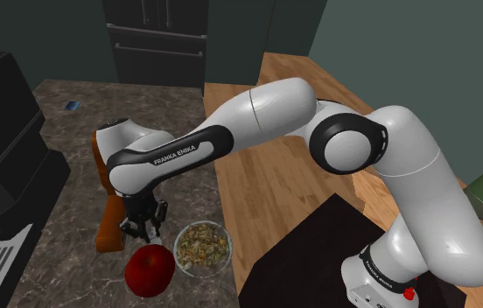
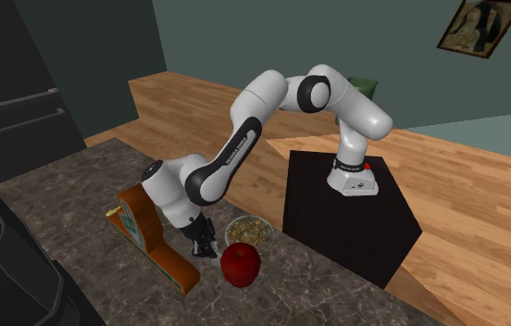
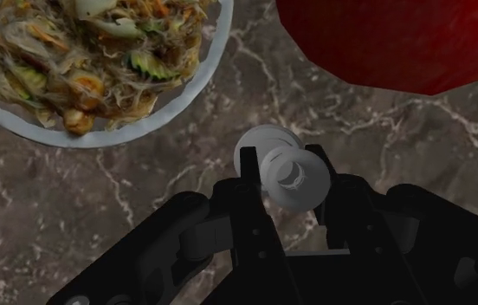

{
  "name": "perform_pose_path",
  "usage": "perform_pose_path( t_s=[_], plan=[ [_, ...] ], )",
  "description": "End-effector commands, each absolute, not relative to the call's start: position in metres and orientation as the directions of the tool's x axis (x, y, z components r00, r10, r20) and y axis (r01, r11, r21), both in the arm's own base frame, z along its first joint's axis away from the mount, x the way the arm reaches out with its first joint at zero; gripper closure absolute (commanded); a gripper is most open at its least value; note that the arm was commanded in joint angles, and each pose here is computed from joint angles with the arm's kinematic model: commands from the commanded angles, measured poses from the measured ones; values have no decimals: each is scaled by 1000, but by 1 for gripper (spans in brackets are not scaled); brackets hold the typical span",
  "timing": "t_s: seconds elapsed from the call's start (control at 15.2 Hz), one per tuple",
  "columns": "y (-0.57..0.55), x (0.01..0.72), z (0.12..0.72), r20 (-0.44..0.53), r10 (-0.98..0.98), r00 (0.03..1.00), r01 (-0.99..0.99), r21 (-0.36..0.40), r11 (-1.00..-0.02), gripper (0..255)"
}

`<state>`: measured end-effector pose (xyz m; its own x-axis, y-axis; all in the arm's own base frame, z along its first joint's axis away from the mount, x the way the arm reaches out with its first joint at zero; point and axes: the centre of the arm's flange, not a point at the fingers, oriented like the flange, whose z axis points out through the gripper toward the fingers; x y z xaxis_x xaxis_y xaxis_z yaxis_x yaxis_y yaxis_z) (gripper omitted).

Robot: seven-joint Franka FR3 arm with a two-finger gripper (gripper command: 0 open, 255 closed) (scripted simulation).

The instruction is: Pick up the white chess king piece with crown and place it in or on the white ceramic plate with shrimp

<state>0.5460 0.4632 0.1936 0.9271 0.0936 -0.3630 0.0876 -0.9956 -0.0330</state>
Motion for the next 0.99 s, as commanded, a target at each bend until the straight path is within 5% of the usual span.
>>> perform_pose_path(
  t_s=[0.0,0.92],
  plan=[
    [463,546,193,-364,94,927,88,-33,-996,255],
    [463,546,235,-363,94,927,88,-33,-996,255]
  ],
)
